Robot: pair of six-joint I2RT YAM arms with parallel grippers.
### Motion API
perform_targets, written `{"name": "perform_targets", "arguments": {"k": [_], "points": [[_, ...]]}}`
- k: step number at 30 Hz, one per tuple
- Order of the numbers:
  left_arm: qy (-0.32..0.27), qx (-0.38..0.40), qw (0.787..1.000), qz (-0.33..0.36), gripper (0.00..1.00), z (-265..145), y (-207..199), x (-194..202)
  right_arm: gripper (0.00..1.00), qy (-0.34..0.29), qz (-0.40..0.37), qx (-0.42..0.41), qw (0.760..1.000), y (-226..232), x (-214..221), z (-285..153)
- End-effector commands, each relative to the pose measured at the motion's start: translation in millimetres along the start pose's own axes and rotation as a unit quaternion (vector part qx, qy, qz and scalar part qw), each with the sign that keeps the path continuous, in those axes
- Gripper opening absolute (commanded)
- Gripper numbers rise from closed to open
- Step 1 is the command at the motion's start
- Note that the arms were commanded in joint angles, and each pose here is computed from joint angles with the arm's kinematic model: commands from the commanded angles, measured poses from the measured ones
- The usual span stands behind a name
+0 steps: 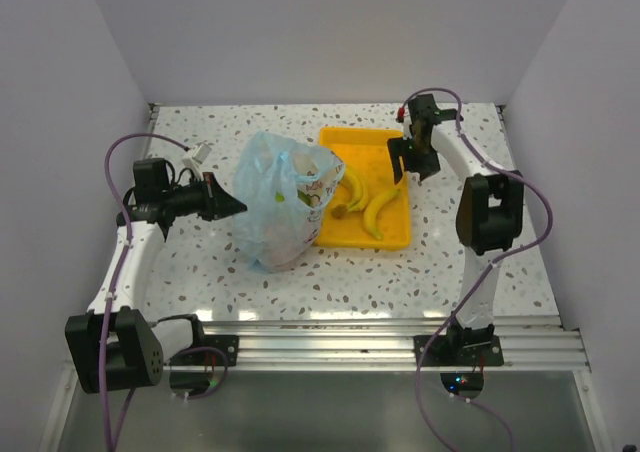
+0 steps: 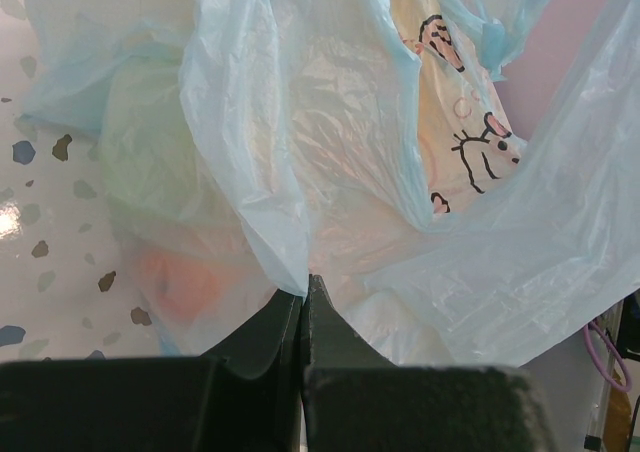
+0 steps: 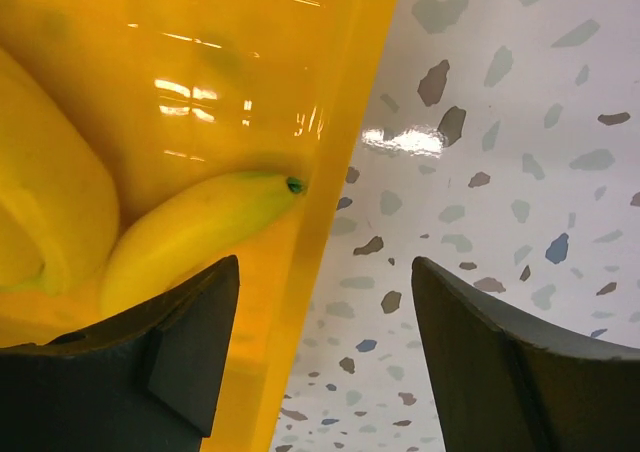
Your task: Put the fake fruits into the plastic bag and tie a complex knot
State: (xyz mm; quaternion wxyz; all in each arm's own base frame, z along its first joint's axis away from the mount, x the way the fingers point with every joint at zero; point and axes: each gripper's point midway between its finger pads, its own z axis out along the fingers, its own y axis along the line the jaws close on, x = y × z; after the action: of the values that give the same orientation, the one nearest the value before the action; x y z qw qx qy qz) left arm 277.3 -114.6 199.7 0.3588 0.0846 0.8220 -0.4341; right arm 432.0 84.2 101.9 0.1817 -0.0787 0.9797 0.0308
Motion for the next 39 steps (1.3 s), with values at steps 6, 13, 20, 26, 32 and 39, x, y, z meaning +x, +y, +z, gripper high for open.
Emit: {"name": "perform_targets", "arguments": {"k": [6,13,20,26,32,39], "points": [[-0.017,0.003,1.000,0.021,0.00,-2,-2,-10,0.60,0.027,-0.013,0.010,1.000,-2,-22,26],[-0.018,0.000,1.000,0.021,0.00,-3,-1,-9,0.28,0.068,0.027,-0.032,0.997,3,-5,42],[-0.018,0.000,1.000,0.018,0.00,-3,0,-10,0.00,0.046,0.152,-0.068,0.985,-36,-17,15],[-0.017,-0.001,1.000,0.017,0.00,-3,2,-9,0.00,0.000,0.300,-0.103,0.948,-56,-24,1],[-0.016,-0.003,1.000,0.014,0.00,-3,2,-11,0.39,0.012,0.466,-0.220,0.857,-3,-25,24],[-0.017,-0.008,1.000,0.016,0.00,-5,2,-11,0.62,0.000,0.422,-0.318,0.849,39,-46,-2]]}}
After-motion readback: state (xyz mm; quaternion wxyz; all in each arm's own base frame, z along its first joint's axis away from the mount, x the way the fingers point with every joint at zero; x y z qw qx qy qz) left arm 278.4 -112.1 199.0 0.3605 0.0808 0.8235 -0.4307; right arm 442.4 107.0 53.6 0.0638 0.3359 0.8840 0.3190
